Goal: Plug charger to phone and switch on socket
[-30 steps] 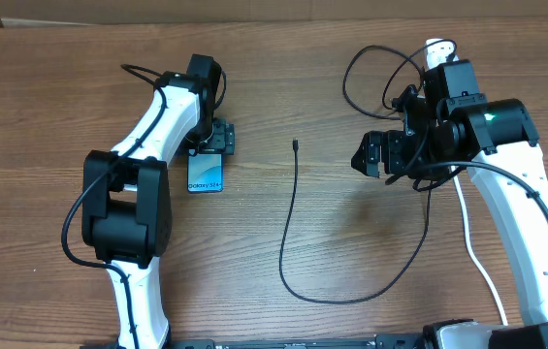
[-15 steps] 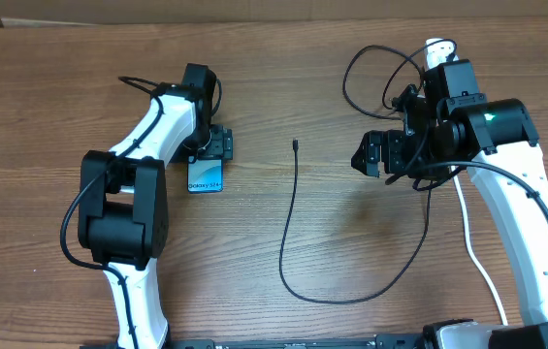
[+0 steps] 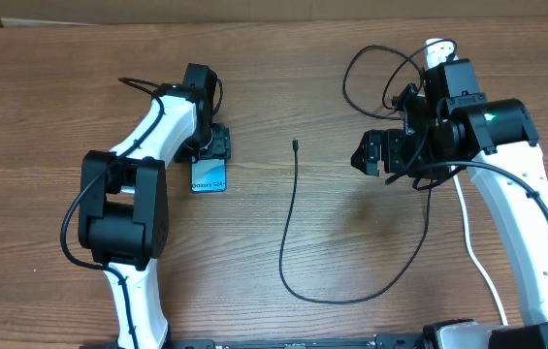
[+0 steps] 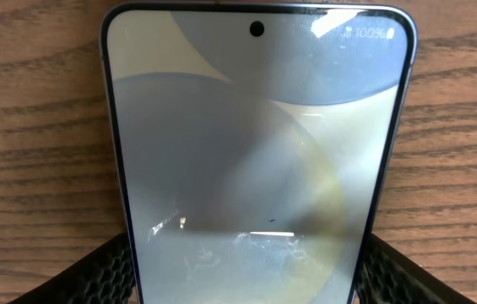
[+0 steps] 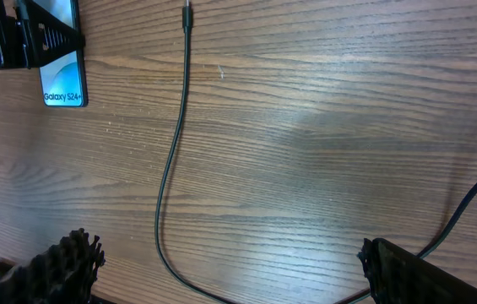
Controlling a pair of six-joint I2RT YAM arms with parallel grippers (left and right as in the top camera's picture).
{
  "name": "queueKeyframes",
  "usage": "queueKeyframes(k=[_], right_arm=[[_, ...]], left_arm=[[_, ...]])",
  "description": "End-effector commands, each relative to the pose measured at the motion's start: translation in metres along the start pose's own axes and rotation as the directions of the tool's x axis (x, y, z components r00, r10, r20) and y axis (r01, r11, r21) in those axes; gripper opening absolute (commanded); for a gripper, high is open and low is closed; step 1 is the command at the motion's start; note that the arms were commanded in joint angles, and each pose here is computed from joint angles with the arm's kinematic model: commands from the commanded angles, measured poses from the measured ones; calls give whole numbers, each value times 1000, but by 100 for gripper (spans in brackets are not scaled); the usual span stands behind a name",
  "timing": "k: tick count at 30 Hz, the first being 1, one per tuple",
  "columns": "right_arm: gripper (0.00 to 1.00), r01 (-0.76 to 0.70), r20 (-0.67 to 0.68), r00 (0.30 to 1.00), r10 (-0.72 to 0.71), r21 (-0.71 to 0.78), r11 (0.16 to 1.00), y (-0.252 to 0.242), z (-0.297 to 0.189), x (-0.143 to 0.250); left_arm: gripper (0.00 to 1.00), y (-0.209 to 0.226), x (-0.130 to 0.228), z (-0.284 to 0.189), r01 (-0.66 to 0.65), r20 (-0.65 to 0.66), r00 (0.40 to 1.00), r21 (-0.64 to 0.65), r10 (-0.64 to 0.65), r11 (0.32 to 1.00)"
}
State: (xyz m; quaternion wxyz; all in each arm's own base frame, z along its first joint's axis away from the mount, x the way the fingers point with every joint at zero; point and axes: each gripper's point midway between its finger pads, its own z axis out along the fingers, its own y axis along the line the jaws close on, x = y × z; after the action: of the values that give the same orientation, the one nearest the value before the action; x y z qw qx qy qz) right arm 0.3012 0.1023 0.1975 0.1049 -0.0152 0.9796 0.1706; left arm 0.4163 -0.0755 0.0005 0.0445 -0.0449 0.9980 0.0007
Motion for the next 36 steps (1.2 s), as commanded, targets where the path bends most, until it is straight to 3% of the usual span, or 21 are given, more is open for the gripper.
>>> queueKeyframes(k=[1, 25, 36], right_arm=[[100, 17, 34, 999, -16, -12, 1000, 6, -7, -8], [100, -24, 110, 993, 34, -91, 996, 20, -5, -32], [95, -61, -1, 998, 61, -96, 994, 20, 52, -42]], left_arm=[[70, 6, 16, 20, 39, -61, 997, -31, -41, 999], [69, 2, -5, -46, 264, -64, 961, -51, -267, 963], [65, 2, -3, -48, 422, -146, 899, 39, -413, 906]])
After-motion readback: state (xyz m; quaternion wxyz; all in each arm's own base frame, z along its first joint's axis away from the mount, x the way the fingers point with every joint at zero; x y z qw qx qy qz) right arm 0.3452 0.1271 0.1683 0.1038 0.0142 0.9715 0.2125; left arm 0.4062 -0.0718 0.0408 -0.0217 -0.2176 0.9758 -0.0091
